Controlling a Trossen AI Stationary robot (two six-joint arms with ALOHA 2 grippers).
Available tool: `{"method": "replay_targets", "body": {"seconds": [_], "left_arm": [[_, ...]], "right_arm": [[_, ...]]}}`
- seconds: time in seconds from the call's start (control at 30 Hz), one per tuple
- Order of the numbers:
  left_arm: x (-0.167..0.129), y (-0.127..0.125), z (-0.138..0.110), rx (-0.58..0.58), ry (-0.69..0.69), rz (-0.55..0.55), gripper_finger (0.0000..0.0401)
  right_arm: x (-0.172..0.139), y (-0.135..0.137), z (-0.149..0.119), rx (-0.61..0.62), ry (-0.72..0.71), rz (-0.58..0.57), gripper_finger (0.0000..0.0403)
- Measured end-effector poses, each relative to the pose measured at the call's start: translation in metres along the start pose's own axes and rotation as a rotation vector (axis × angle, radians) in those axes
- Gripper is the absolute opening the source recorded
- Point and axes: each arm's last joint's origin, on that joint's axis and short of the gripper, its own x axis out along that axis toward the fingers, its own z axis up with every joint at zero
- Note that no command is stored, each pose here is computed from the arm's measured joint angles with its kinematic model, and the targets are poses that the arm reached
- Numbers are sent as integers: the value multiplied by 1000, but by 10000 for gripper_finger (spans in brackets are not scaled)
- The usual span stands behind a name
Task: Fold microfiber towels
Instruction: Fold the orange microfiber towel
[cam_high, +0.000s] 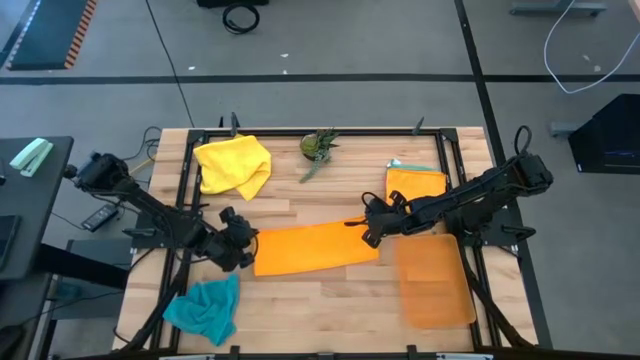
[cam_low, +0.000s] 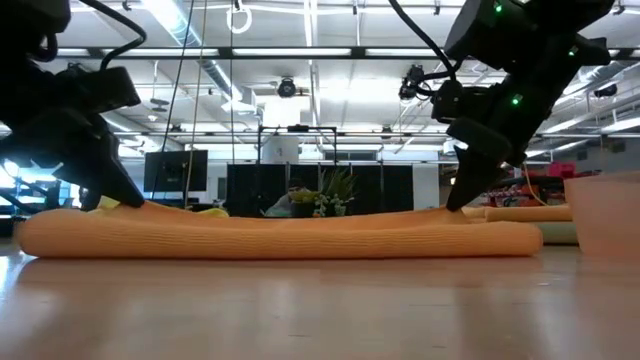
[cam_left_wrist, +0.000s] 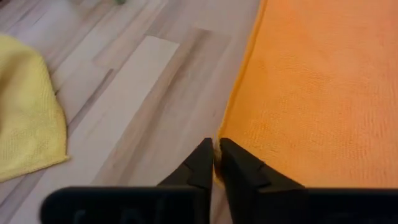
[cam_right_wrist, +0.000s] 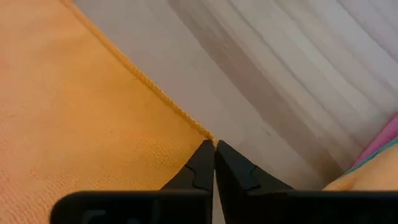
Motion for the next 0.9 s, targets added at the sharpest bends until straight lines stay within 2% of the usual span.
{"method": "replay_targets", "body": {"seconds": [0.23, 0.5, 0.73, 0.9], "left_arm": [[4, 4, 3, -16, 3, 27, 106], [-2, 2, 13, 55, -23, 4, 141], [-18, -9, 53, 164, -105, -36, 138], [-21, -12, 70, 128, -145, -43, 132]], "right_arm": [[1, -2, 2, -3, -12, -9, 94], [-6, -10, 16, -6, -44, -3, 173], [-36, -10, 40, 8, -155, 75, 190], [-49, -2, 46, 39, -183, 152, 188]]}}
